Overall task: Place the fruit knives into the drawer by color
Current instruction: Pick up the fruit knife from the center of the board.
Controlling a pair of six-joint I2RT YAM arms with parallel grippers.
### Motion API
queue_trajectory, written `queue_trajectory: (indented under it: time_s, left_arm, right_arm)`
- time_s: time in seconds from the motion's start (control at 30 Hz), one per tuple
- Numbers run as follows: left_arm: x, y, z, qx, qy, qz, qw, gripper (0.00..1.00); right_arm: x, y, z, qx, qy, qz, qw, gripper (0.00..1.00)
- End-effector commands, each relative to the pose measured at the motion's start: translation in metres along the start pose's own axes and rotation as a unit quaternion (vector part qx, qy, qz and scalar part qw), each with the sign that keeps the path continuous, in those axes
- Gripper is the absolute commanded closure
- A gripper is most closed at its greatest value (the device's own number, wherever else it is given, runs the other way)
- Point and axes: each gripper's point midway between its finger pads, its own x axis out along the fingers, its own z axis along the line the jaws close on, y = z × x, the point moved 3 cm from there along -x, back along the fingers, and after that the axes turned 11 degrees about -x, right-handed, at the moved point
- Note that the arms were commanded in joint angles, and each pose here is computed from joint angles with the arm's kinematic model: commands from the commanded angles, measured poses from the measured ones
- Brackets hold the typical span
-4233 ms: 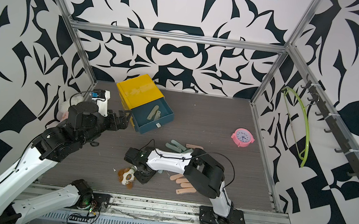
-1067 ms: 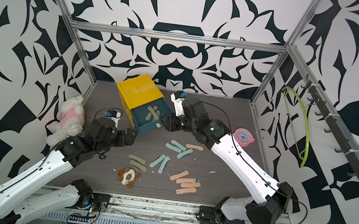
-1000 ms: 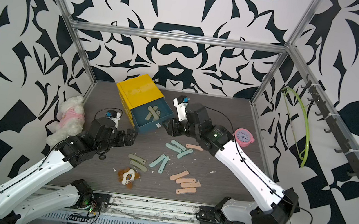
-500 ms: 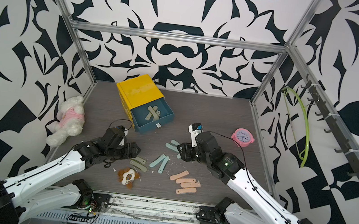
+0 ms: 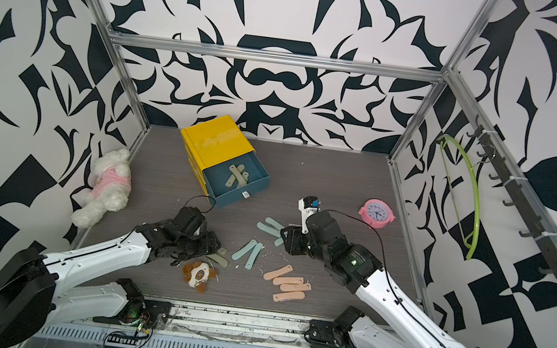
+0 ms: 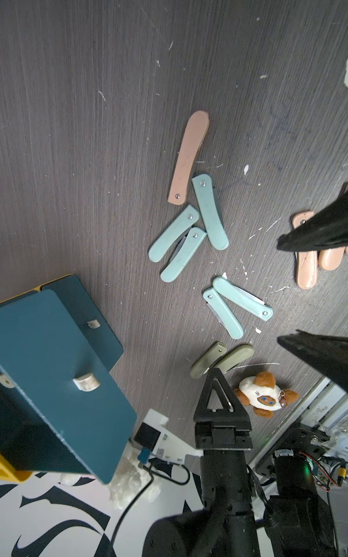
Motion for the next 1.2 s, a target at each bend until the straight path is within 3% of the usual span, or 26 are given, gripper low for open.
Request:
queue_trajectory:
  time_s: [0.0,0.3,0.63,0.87,1.0,1.17]
  left_arm:
    - [0.003,-0.006,0.004,-0.006,-0.015,-0.013,1.0,0.27]
    - [0.02,-0.019,0.003,0.015,-0.042,-0.012,0.999,0.31]
    - [0.034,-0.007,-0.038,0.081,-0.003,0.018,0.997,0.4]
    - [0.037,0.009,-0.016,0.111,-0.065,0.01,0.992,0.37]
    - [0.038,0.013,-0.009,0.151,-0.122,-0.006,0.981,0.37]
    - [0.043,0.012,-0.001,0.177,-0.175,-0.008,0.969,0.44]
  right_arm:
    - [-0.008,-0.004,-0.003,0.011,0.008,-0.023,1.0,0.54]
    - [-0.014,-0.002,-0.007,0.013,0.015,-0.031,0.999,0.53]
    - [-0.014,0.003,-0.011,0.013,0.021,-0.028,0.999,0.53]
    - [-0.014,0.004,-0.011,0.015,0.021,-0.031,0.999,0.53]
    - [-0.014,0.002,-0.01,0.014,0.02,-0.032,0.999,0.53]
    - [-0.014,0.002,-0.01,0.017,0.017,-0.032,0.999,0.53]
